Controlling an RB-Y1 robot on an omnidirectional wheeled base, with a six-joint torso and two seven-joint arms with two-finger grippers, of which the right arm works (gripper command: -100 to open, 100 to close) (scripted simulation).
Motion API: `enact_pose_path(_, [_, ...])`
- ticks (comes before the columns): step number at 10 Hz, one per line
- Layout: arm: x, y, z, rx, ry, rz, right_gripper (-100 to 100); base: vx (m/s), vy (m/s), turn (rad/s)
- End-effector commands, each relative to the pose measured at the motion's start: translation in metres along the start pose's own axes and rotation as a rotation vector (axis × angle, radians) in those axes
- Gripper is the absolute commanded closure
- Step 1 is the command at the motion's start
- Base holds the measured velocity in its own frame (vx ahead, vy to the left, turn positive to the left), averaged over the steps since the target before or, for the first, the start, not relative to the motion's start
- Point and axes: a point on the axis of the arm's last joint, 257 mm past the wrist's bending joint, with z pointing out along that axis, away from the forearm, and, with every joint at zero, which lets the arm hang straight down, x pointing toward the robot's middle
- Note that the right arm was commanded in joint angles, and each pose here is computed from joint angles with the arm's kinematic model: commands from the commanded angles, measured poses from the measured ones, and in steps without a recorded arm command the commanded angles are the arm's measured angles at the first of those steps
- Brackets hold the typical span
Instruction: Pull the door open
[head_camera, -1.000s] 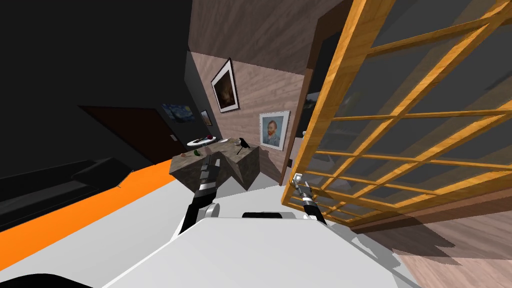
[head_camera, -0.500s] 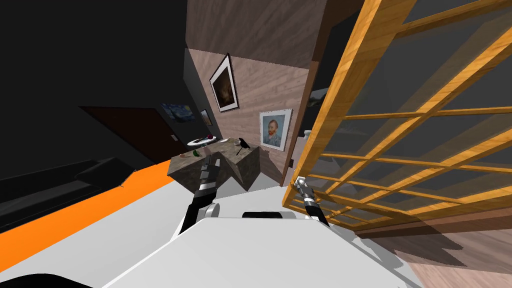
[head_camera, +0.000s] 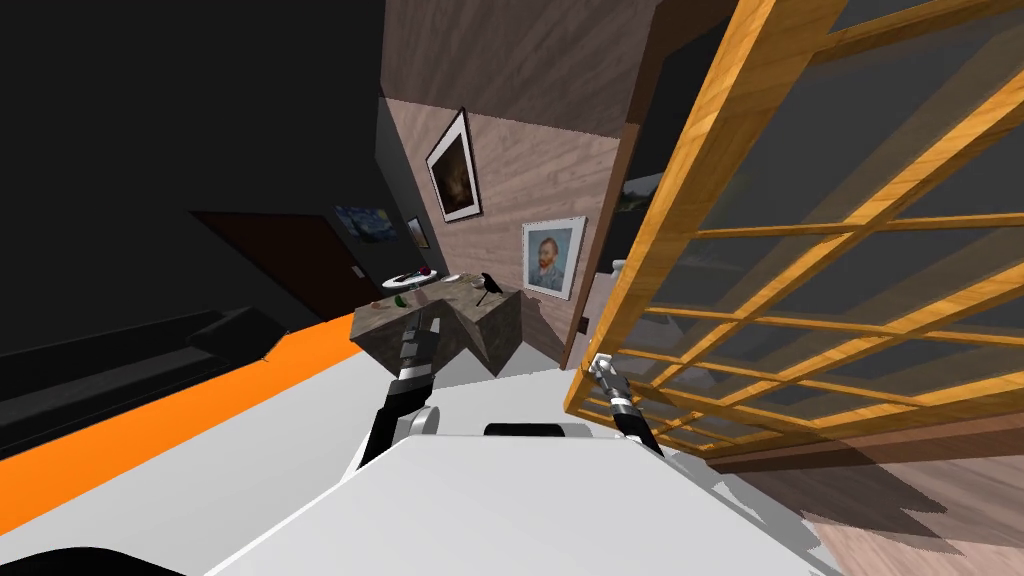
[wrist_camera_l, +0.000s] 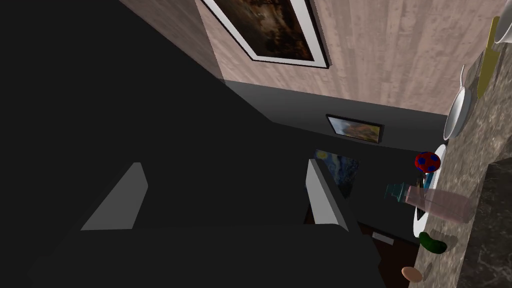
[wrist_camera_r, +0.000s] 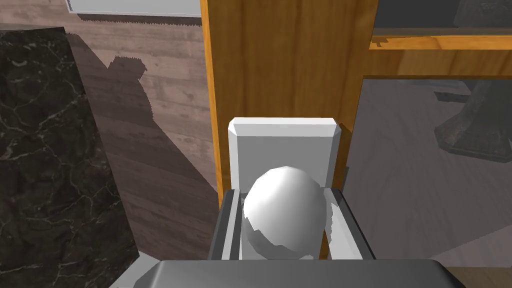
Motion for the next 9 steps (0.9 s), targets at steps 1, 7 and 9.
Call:
enact_pose_path(1, [-0.002, -0.004, -0.007, 0.033, -0.004, 0.009, 100, -0.255, -0.039, 0.133])
enact_pose_path(7, [-0.005, -0.007, -0.0208, 0.105, -0.01, 0.021, 100, -0.204, -0.038, 0.102])
enact_pose_path(9, [-0.004, -0.008, -0.0317, 0.145, -0.008, 0.022, 100, -0.19, -0.039, 0.101])
